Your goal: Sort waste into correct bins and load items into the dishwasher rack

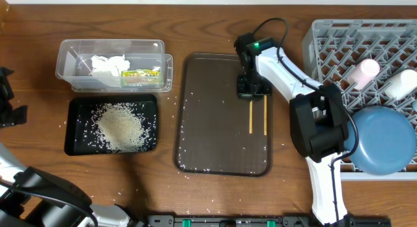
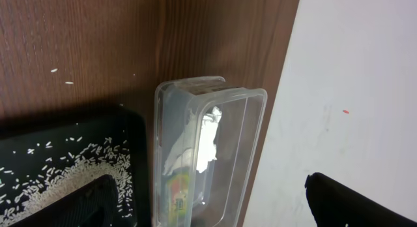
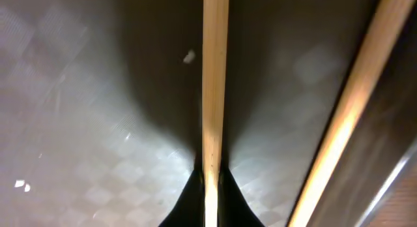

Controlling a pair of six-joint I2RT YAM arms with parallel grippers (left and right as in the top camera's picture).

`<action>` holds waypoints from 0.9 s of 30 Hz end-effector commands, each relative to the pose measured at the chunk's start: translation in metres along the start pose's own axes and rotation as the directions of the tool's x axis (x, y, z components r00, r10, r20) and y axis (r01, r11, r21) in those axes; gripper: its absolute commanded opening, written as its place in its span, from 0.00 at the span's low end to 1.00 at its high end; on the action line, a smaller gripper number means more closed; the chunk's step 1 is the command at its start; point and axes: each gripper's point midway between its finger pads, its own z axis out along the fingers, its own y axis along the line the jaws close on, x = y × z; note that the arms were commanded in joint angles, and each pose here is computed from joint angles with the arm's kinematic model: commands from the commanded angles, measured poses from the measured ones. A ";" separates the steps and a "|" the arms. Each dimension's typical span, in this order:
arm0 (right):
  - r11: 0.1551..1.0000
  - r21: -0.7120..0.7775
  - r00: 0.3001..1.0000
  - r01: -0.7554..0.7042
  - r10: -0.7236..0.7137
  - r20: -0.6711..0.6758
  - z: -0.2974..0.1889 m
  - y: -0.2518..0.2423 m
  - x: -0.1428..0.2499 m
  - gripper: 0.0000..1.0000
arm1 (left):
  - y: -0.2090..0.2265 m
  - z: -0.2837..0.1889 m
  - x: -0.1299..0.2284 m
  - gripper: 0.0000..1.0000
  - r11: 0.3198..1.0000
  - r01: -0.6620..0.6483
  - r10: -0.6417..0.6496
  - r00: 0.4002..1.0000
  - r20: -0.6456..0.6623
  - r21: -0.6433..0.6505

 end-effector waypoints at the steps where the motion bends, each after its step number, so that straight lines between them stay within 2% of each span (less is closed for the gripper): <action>1: 1.000 -0.007 0.999 0.013 -0.013 -0.047 0.007 0.001 0.002 0.01 | -0.001 -0.001 0.001 0.95 1.000 -0.009 0.009 1.000 -0.006 0.007; 7: 1.000 -0.022 0.999 0.002 -0.002 -0.035 -0.047 -0.024 -0.016 0.01 | -0.001 -0.001 0.001 0.95 1.000 -0.009 0.009 1.000 -0.006 0.007; 15: 0.991 -0.051 0.987 0.120 -0.114 0.114 -0.131 -0.083 -0.054 0.01 | -0.001 -0.001 0.001 0.95 1.000 -0.010 0.010 1.000 -0.005 0.007; 22: 0.988 -0.020 0.979 0.153 -0.149 0.142 -0.142 -0.149 -0.066 0.01 | -0.001 -0.001 0.001 0.95 1.000 -0.010 0.010 1.000 -0.006 0.007; 27: 0.996 -0.046 0.985 0.072 -0.064 0.161 -0.142 -0.188 -0.073 0.01 | -0.001 -0.001 0.001 0.95 1.000 -0.010 0.010 1.000 -0.005 0.007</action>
